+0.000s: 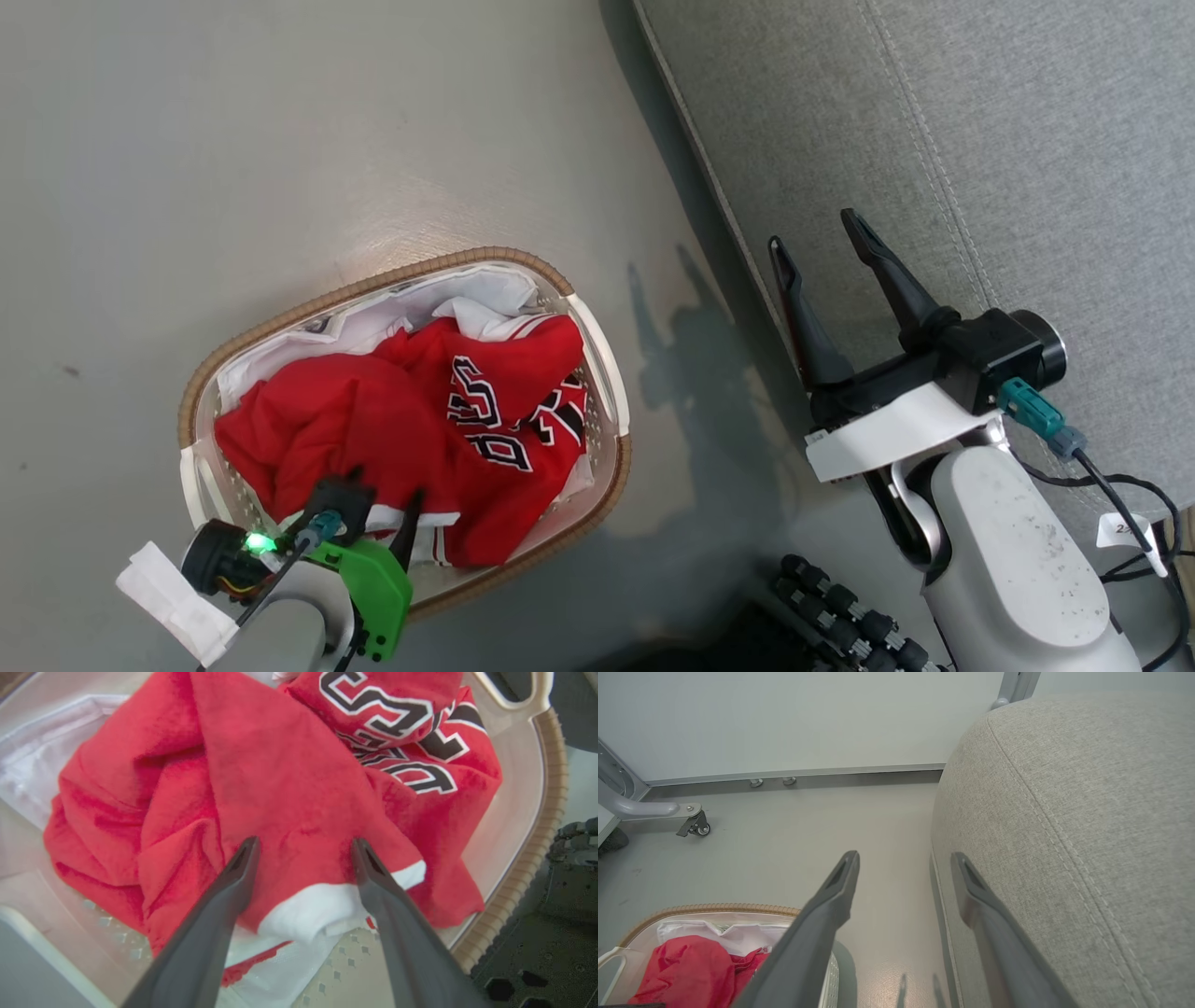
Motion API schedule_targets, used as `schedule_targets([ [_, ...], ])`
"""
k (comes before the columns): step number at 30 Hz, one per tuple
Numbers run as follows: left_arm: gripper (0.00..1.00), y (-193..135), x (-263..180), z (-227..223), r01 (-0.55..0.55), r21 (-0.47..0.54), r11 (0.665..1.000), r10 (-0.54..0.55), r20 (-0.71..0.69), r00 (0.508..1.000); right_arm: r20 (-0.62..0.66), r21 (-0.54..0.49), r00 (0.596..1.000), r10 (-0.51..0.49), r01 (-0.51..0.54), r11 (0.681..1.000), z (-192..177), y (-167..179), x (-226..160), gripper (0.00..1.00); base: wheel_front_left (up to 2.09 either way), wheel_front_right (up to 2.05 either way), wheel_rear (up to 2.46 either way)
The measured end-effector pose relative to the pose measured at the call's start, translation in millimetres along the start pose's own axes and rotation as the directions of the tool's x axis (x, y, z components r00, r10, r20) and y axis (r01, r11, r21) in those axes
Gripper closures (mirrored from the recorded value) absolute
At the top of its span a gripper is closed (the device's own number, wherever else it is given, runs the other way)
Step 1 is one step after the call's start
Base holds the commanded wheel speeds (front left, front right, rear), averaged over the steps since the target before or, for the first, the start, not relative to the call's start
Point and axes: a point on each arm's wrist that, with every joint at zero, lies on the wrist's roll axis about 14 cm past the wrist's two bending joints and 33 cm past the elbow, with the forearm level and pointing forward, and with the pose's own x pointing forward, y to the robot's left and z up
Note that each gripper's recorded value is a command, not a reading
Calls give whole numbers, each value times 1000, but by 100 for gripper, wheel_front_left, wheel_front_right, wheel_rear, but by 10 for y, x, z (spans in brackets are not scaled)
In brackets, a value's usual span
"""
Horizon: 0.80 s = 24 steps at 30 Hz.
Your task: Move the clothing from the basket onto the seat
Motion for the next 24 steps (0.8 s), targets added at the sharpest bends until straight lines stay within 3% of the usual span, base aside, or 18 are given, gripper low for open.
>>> schedule_targets([
  [17,0,260,191,-190,4,115,993,12,-133,991,-30,-7,999,25,-25,1000,-179,61,142,0,0,0,0],
  [24,0,308,347,-44,11,143,990,5,-111,994,-49,-6,998,29,-29,1000,-267,66,170,0,0,0,0],
])
